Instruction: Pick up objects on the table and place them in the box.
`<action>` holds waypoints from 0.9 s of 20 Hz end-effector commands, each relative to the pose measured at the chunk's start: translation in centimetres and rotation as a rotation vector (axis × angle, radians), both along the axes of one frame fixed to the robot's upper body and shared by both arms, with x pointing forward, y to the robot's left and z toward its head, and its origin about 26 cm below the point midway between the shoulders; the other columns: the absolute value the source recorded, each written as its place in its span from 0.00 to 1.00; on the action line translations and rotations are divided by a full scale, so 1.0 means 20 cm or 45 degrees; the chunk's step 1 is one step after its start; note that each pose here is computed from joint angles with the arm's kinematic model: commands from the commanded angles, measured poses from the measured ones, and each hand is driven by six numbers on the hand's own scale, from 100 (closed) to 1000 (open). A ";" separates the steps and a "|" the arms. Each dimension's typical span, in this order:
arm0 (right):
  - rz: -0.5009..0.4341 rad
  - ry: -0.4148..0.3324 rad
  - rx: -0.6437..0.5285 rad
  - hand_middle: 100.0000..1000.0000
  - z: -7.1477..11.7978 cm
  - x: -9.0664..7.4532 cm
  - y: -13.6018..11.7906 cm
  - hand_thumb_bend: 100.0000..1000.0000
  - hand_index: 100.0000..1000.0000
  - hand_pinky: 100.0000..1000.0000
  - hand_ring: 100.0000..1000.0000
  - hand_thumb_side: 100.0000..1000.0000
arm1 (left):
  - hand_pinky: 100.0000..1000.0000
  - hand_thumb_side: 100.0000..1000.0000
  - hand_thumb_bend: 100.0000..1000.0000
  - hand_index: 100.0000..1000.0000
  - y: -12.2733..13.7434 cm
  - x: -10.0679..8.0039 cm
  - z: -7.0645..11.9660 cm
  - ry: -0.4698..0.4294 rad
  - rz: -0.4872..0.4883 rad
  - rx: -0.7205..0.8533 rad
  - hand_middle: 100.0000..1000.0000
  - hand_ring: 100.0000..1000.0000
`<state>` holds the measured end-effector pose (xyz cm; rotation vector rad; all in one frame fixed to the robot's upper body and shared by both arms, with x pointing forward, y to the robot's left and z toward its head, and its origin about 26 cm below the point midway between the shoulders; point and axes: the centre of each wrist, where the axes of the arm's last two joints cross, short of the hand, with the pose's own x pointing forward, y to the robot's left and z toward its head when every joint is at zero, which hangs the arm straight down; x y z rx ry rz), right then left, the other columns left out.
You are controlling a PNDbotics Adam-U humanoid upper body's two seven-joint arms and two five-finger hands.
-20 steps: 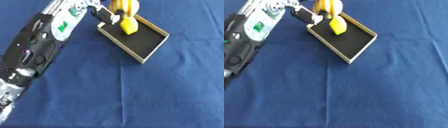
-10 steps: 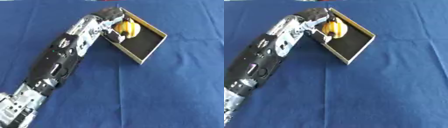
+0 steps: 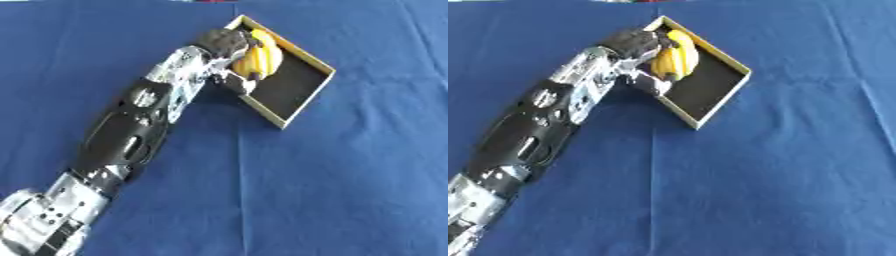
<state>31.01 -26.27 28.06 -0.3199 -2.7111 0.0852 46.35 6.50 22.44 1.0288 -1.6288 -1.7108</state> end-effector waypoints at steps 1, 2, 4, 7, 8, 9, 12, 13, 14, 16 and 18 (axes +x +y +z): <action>-0.005 -0.028 -0.012 0.70 0.03 -0.02 -0.01 0.00 0.76 0.80 0.81 0.80 | 0.91 0.57 0.25 0.95 0.01 -0.03 0.14 -0.107 0.003 -0.065 0.81 0.87; -0.008 -0.026 -0.012 0.70 0.03 -0.02 -0.01 0.00 0.76 0.80 0.81 0.80 | 0.91 0.57 0.25 0.95 0.01 -0.05 0.18 -0.126 -0.005 -0.090 0.81 0.87; -0.013 -0.024 -0.012 0.69 0.03 -0.02 -0.01 0.00 0.76 0.80 0.81 0.80 | 0.92 0.59 0.26 0.96 0.02 -0.09 0.26 -0.151 -0.027 -0.136 0.81 0.88; -0.017 -0.024 -0.011 0.69 0.02 -0.02 -0.02 0.00 0.76 0.80 0.81 0.80 | 0.94 0.69 0.33 0.98 0.03 -0.14 0.38 -0.150 -0.059 -0.169 0.83 0.91; -0.017 -0.025 -0.010 0.69 0.03 -0.02 -0.02 0.00 0.76 0.80 0.81 0.80 | 0.94 0.77 0.36 0.99 0.04 -0.15 0.40 -0.145 -0.061 -0.172 0.84 0.91; -0.015 -0.026 -0.008 0.69 0.03 -0.02 -0.02 0.00 0.76 0.80 0.81 0.80 | 0.94 0.77 0.36 0.99 0.05 -0.16 0.42 -0.142 -0.060 -0.178 0.84 0.91; -0.016 -0.024 -0.003 0.69 0.02 -0.02 -0.02 0.00 0.75 0.80 0.81 0.80 | 0.95 0.82 0.33 1.00 0.07 -0.19 0.47 -0.148 -0.070 -0.242 0.83 0.91; -0.019 -0.022 -0.002 0.69 0.02 -0.02 -0.02 0.00 0.75 0.80 0.81 0.80 | 0.95 0.81 0.31 0.99 0.08 -0.20 0.49 -0.152 -0.077 -0.272 0.83 0.90; -0.021 -0.022 0.000 0.69 0.02 -0.02 -0.02 0.00 0.75 0.80 0.81 0.80 | 0.94 0.78 0.27 0.98 0.09 -0.22 0.51 -0.159 -0.082 -0.304 0.82 0.90; -0.028 -0.023 0.004 0.69 0.02 -0.02 -0.03 0.00 0.75 0.80 0.81 0.80 | 0.94 0.78 0.24 0.97 0.13 -0.25 0.55 -0.178 -0.096 -0.370 0.82 0.89; -0.038 -0.023 0.003 0.69 0.02 -0.02 -0.04 0.00 0.75 0.80 0.81 0.80 | 0.94 0.76 0.15 0.96 0.19 -0.30 0.60 -0.220 -0.109 -0.444 0.81 0.88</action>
